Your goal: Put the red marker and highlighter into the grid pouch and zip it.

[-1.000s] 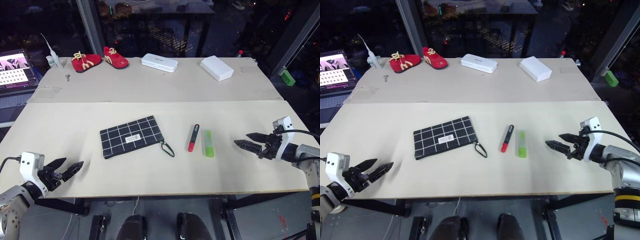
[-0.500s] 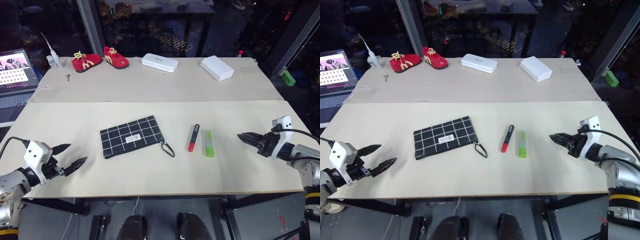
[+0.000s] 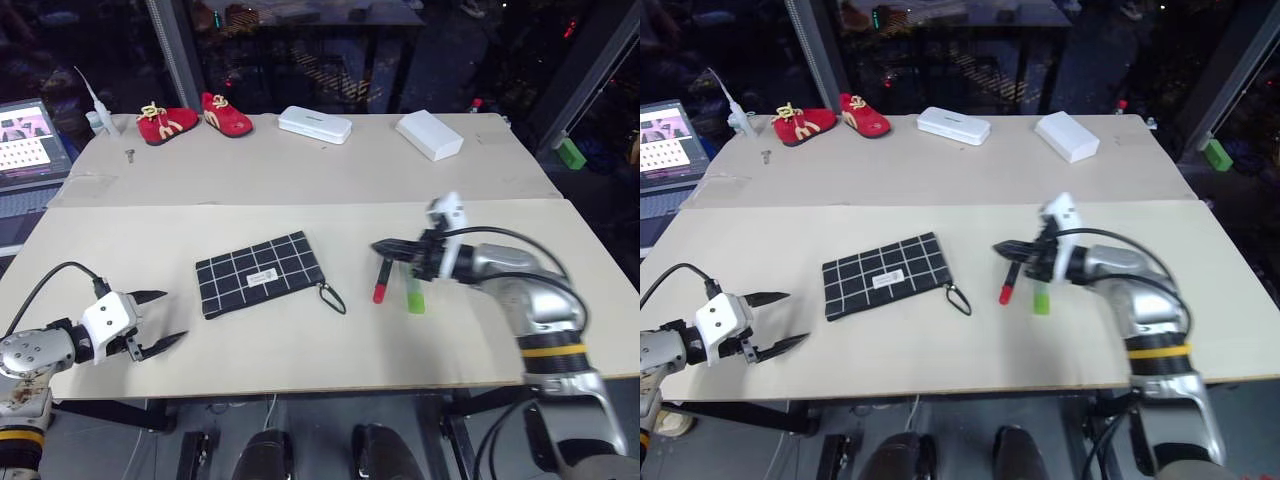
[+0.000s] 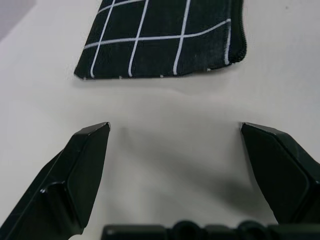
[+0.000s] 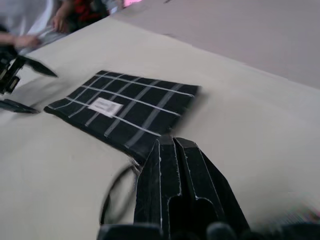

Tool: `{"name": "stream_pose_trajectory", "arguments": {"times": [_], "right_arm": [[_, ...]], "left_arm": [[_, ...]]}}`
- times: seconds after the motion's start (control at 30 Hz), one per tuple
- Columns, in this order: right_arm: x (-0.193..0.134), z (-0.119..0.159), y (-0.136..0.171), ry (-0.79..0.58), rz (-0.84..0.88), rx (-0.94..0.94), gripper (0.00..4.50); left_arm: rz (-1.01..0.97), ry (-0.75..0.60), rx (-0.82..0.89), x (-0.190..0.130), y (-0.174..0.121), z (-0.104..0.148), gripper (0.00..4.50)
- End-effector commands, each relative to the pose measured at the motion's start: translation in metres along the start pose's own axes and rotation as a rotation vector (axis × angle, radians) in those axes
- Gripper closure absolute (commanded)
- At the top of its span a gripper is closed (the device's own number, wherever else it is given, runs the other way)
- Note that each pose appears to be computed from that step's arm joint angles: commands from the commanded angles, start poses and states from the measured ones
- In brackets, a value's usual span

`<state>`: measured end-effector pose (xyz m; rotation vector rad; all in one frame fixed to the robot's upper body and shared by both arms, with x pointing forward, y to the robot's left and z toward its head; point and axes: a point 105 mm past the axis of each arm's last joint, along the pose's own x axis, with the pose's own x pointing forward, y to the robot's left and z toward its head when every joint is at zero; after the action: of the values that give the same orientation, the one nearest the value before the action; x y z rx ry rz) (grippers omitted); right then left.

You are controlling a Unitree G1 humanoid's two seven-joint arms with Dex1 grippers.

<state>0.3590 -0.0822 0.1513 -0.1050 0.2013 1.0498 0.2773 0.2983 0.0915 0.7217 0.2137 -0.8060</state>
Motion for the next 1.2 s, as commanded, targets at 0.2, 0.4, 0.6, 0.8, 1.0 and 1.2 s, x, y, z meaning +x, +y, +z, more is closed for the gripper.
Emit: {"name": "stream_pose_trajectory", "arguments": {"times": [0.2, 0.4, 0.6, 0.8, 1.0, 1.2], "right_arm": [[0.068, 0.001, 0.007, 0.108, -0.057, -0.091, 4.41], [0.078, -0.015, 0.01, 0.189, -0.019, -0.125, 4.41], [0.077, -0.041, 0.011, 0.315, 0.011, -0.198, 4.41], [0.077, -0.055, 0.004, 0.386, -0.027, -0.344, 4.41], [0.081, -0.046, 0.004, 0.349, -0.03, -0.335, 4.41], [0.08, -0.044, 0.001, 0.344, -0.037, -0.329, 4.41]], "left_arm": [[-0.041, -0.047, 0.084, 0.025, 0.004, 0.013, 0.0], [-0.054, -0.075, 0.1, 0.035, 0.003, 0.023, 0.0], [-0.057, -0.081, 0.097, 0.037, 0.001, 0.024, 0.0], [-0.086, -0.073, 0.118, 0.043, -0.002, 0.022, 0.0], [-0.071, -0.07, 0.281, 0.058, 0.0, 0.021, 0.0], [-0.018, -0.172, 0.386, 0.075, -0.001, 0.036, 0.0]]}}
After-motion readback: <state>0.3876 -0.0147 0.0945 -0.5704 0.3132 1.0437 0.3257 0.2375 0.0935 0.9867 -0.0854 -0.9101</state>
